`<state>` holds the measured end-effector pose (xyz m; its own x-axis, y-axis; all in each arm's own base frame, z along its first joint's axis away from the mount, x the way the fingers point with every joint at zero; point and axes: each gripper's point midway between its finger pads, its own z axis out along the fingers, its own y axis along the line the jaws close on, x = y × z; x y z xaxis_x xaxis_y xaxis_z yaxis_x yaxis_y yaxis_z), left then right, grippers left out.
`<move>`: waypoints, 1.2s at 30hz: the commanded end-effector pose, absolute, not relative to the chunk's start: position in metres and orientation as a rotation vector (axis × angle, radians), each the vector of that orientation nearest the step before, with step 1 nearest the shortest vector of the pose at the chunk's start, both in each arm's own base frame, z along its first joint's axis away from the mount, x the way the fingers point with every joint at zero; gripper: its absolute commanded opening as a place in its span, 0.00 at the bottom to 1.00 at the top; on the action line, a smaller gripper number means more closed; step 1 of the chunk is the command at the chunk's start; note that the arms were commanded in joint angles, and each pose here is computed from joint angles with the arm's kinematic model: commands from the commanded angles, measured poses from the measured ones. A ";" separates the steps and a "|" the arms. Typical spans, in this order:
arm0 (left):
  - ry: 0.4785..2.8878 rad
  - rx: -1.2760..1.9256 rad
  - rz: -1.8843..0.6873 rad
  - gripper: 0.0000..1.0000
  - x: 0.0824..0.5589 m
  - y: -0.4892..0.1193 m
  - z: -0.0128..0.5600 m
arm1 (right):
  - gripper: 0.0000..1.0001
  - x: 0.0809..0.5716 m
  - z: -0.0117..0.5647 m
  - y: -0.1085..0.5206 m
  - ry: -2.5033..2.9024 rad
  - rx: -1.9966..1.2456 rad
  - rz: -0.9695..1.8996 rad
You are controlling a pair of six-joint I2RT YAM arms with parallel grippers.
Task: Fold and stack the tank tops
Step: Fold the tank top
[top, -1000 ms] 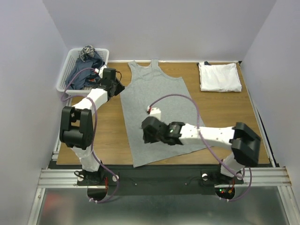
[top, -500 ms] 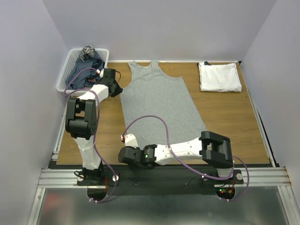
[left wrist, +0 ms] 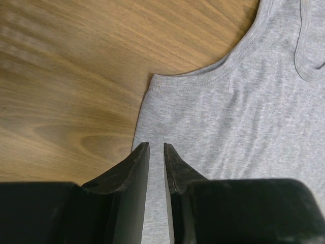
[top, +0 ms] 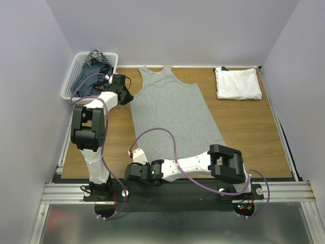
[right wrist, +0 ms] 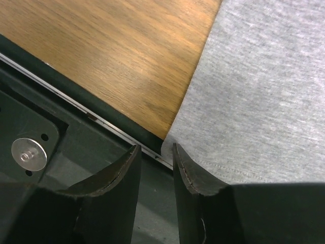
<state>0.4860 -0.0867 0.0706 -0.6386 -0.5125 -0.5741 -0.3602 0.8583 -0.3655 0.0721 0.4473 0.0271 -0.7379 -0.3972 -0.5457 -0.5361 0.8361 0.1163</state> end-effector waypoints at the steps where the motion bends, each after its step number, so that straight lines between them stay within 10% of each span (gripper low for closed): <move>1: 2.266 -0.616 -0.307 0.29 0.502 -0.086 0.090 | 0.37 0.075 0.026 0.445 2.484 -0.675 0.303; 36: 2.265 -0.625 -0.326 0.29 0.503 -0.085 0.088 | 0.37 0.077 0.024 0.444 2.341 -0.757 0.005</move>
